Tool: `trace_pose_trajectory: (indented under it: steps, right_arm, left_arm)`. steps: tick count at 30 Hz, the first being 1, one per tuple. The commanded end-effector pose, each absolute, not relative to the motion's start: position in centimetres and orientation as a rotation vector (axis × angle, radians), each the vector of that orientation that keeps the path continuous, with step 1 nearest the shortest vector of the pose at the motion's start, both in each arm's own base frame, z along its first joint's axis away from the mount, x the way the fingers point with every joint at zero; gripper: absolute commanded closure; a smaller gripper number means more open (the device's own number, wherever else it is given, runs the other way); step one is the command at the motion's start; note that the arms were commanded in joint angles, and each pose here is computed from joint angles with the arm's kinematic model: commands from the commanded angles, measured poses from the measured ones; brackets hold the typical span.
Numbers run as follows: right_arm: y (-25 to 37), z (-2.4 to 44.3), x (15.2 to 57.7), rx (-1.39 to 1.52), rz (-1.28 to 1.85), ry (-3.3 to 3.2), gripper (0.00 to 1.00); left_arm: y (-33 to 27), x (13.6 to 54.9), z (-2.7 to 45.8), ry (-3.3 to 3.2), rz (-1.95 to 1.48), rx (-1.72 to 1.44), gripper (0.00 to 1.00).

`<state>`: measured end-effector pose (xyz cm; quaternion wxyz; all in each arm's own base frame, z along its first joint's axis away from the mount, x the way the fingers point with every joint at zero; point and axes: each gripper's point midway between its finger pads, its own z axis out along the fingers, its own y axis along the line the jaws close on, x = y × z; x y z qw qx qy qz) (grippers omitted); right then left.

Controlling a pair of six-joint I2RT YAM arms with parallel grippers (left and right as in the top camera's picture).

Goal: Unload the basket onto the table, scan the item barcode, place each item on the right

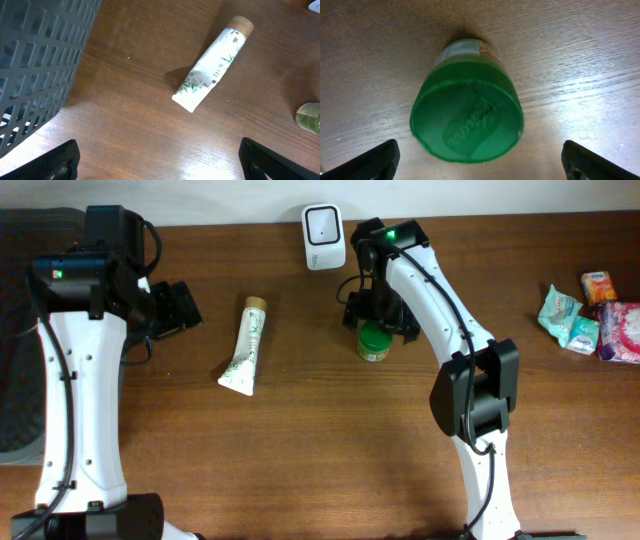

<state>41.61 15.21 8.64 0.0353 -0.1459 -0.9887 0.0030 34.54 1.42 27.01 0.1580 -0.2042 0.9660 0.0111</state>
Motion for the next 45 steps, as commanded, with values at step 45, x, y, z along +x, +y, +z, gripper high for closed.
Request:
trace_pose_trajectory:
  steps: [45]
  right_arm:
    - [15.5, 3.5, 42.2, -0.209, -0.019, -3.079, 0.18]
  left_arm:
    - [1.8, 34.2, 27.6, 2.741, 0.038, -0.600, 0.01]
